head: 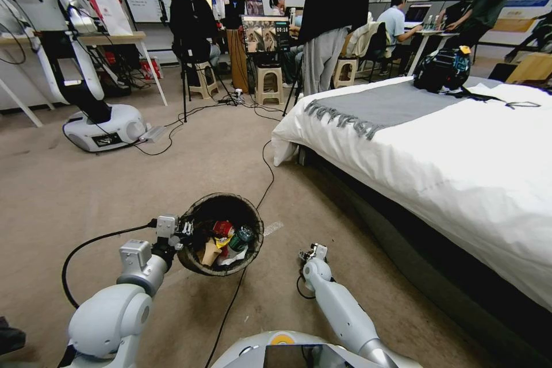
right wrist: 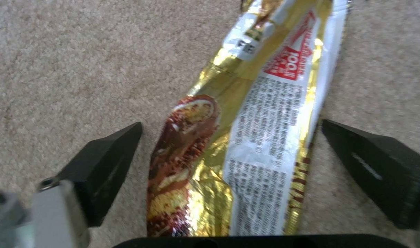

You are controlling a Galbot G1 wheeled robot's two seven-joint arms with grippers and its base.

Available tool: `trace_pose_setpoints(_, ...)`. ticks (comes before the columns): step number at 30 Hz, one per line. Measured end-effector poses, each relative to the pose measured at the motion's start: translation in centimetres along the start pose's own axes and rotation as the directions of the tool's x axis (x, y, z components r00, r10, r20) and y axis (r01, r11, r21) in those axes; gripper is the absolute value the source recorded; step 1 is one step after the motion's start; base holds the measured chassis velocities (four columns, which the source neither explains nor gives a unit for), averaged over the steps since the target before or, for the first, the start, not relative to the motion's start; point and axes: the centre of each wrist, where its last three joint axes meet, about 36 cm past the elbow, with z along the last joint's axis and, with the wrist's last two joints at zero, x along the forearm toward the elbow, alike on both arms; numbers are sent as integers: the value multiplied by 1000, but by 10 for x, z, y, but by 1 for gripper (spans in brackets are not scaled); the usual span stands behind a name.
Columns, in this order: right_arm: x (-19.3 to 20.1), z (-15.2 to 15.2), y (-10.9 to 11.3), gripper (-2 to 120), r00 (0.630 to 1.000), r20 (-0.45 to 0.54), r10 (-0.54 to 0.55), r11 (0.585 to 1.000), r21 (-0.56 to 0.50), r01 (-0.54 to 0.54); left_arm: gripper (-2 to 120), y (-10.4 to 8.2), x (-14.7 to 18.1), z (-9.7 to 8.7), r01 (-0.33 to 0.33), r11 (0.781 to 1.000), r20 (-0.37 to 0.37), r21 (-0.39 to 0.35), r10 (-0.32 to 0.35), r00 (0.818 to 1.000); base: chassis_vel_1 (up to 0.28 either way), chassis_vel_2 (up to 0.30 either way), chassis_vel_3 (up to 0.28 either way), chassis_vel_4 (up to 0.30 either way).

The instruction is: Pick up the trash bin, then pick up the garbage from the floor and place it into the trash bin.

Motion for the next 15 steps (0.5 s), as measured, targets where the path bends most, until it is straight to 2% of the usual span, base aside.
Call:
trace_pose_setpoints(2,2,1,0,83,1000,2,6,1000,2,-6,6,0,0,0,0,1000,0,1,0,1000,0,0,0,0)
trace_pose_setpoints(5,8,3,1,68,999,6,31,1000,3,-31,6,0,-1,1,2,1000,-2,2,-2,1000,0,0,0,0)
trace_pose_setpoints(7,11,3,2,64,999,6,35,999,4,-35,6,0,-1,1,3,1000,-2,2,-3,1000,0,0,0,0)
trace_pose_setpoints(9,19,4,4,53,999,7,38,999,8,-38,6,0,-1,1,3,1000,-2,2,-2,1000,0,0,0,0)
trace_pose_setpoints(11,20,4,4,51,999,9,38,999,8,-38,6,0,-1,1,2,1000,-2,2,-2,1000,0,0,0,0)
trace_pose_setpoints(13,26,3,6,41,999,16,38,999,6,-38,6,0,-1,1,1,1000,-3,3,-1,1000,0,0,0,0)
trace_pose_setpoints(14,26,3,6,41,999,16,38,999,6,-38,6,0,-1,1,1,1000,-3,3,-1,1000,0,0,0,0)
trace_pose_setpoints(15,28,2,7,36,999,20,36,999,5,-36,6,0,-1,1,0,1000,-3,3,0,1000,0,0,0,0)
